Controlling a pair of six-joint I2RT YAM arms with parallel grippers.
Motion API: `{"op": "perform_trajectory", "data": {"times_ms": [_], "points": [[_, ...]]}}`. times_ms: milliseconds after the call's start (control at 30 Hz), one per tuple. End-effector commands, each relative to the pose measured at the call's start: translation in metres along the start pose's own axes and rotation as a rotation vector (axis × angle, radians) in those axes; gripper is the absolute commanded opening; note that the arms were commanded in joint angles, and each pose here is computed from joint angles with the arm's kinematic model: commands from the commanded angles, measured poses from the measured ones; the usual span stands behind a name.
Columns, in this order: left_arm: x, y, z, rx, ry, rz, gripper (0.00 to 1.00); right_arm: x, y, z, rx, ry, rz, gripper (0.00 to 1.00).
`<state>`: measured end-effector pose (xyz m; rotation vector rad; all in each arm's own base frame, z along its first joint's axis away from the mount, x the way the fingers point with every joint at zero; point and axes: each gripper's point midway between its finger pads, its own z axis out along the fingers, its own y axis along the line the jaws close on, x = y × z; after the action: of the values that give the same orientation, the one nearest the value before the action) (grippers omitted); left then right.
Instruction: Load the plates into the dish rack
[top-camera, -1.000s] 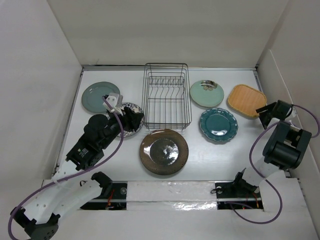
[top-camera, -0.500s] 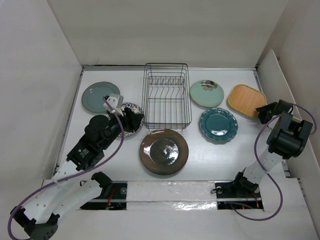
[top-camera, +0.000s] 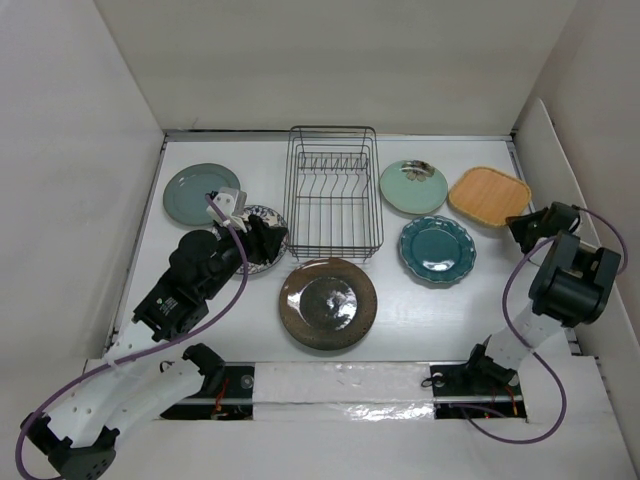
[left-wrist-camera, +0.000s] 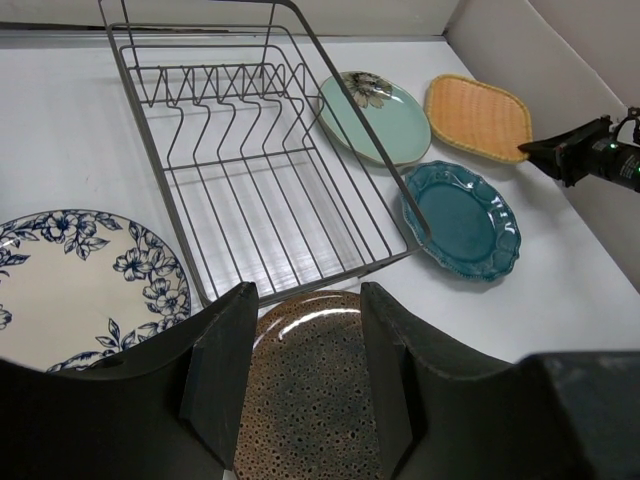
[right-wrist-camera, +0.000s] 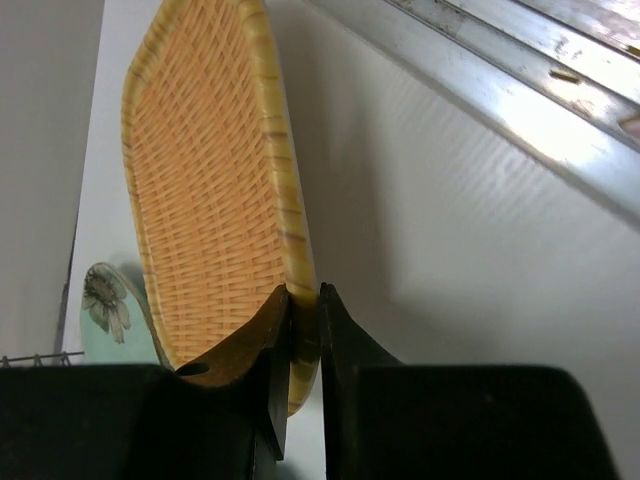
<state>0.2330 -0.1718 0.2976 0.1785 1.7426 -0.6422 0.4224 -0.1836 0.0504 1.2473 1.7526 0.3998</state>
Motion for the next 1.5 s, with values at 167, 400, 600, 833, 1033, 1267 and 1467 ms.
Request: {"op": "perform_trajectory", "data": {"times_ms": [167, 400, 600, 833, 1033, 1267, 1467], "points": [[-0.007, -0.003, 0.001, 0.016, -0.040, 0.010, 0.42, -0.055, 0.060, -0.081, 0.017, -0.389, -0.137, 0.00], [-0.006, -0.003, 0.002, 0.016, -0.036, 0.011, 0.42, -0.086, 0.135, -0.149, -0.053, -0.602, -0.245, 0.00], [-0.004, -0.002, 0.004, 0.009, -0.030, 0.011, 0.42, -0.089, 0.187, -0.187, -0.133, -0.654, -0.310, 0.00], [-0.003, 0.000, 0.006, 0.008, -0.026, 0.011, 0.42, -0.053, 0.287, -0.240, -0.309, -0.636, -0.474, 0.00], [0.000, 0.000, 0.008, 0.004, -0.014, 0.009, 0.42, -0.013, 0.380, -0.276, -0.490, -0.561, -0.606, 0.00], [0.005, 0.004, 0.014, -0.008, 0.010, 0.008, 0.35, 0.068, 0.445, -0.271, -0.554, -0.483, -0.747, 0.00], [0.003, 0.006, 0.014, -0.012, 0.005, 0.005, 0.36, 0.124, 0.461, -0.247, -0.513, -0.434, -0.826, 0.00]]}}
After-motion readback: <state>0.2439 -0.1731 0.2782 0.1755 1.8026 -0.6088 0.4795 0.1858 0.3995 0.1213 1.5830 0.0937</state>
